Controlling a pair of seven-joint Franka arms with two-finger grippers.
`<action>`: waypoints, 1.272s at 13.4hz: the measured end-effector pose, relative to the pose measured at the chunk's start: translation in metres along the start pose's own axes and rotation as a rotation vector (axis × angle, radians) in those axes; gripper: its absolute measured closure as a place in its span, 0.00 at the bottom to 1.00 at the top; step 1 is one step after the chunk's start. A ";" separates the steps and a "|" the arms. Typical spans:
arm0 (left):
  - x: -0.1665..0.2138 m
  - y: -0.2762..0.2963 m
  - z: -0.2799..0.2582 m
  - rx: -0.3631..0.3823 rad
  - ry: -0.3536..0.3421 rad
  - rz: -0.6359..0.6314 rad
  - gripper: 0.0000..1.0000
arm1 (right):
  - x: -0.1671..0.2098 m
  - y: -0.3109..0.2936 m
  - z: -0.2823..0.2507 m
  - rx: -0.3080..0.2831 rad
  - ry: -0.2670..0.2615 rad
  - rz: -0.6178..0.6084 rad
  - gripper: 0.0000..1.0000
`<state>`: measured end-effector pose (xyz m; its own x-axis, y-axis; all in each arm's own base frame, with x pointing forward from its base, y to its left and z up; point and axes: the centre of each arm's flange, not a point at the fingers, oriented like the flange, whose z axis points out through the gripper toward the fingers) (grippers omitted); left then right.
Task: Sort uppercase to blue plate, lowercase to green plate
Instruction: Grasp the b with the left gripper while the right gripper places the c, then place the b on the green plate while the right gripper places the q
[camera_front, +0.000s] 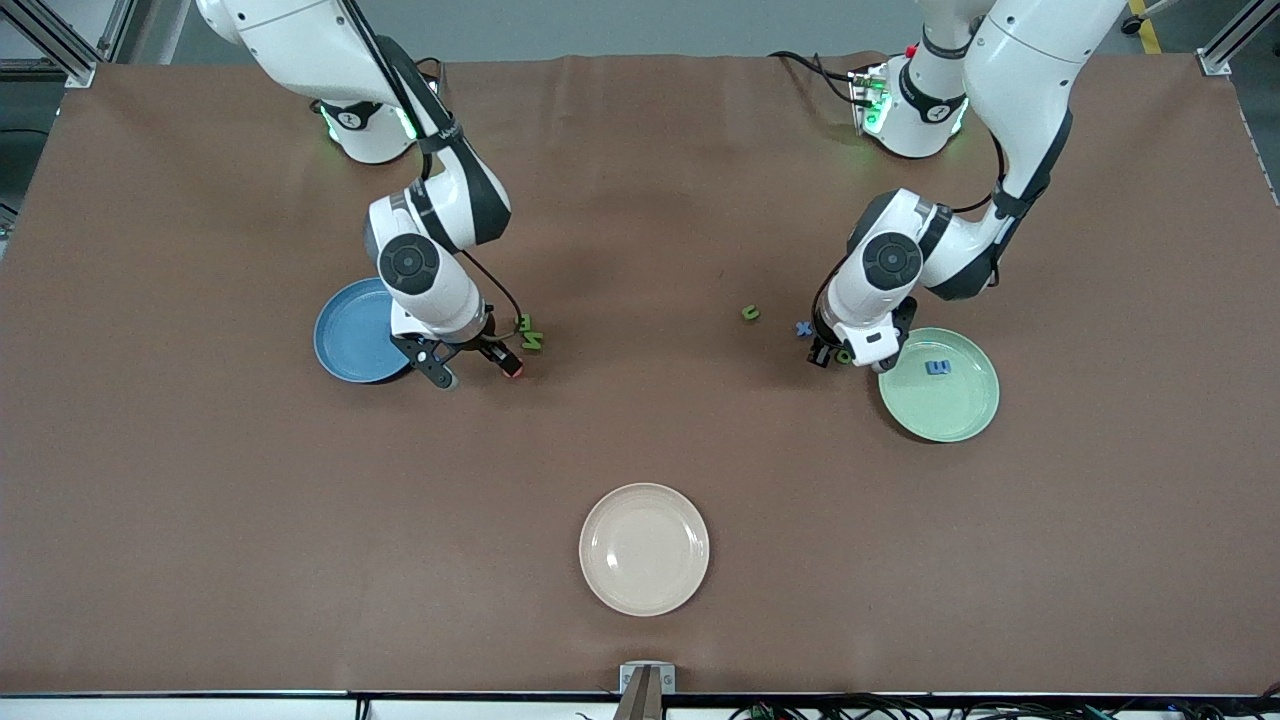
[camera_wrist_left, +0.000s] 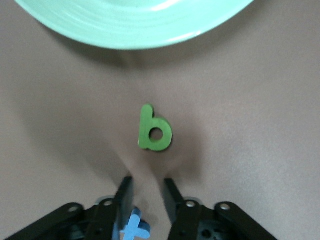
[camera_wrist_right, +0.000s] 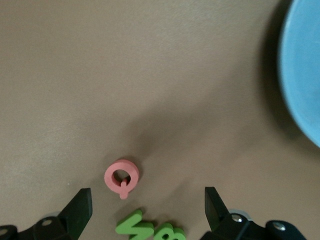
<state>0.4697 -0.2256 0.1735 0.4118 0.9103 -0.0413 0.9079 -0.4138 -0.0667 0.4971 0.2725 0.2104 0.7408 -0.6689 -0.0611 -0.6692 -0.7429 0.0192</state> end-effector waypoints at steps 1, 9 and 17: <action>0.003 0.000 0.000 -0.001 0.001 -0.003 0.47 | 0.001 -0.002 0.002 0.001 0.002 0.000 0.00; 0.036 0.004 -0.005 -0.022 0.038 -0.001 0.13 | 0.001 -0.018 0.024 0.001 0.011 -0.012 0.04; 0.038 0.003 -0.005 -0.026 0.039 0.000 0.20 | -0.004 -0.024 0.037 0.011 0.021 -0.026 0.28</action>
<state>0.4888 -0.1923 0.1764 0.4138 0.9104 -0.0022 0.9096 -0.4135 -0.0409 0.5078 0.2939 0.1735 0.7588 -0.6501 -0.0406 -0.6504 -0.7596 0.0068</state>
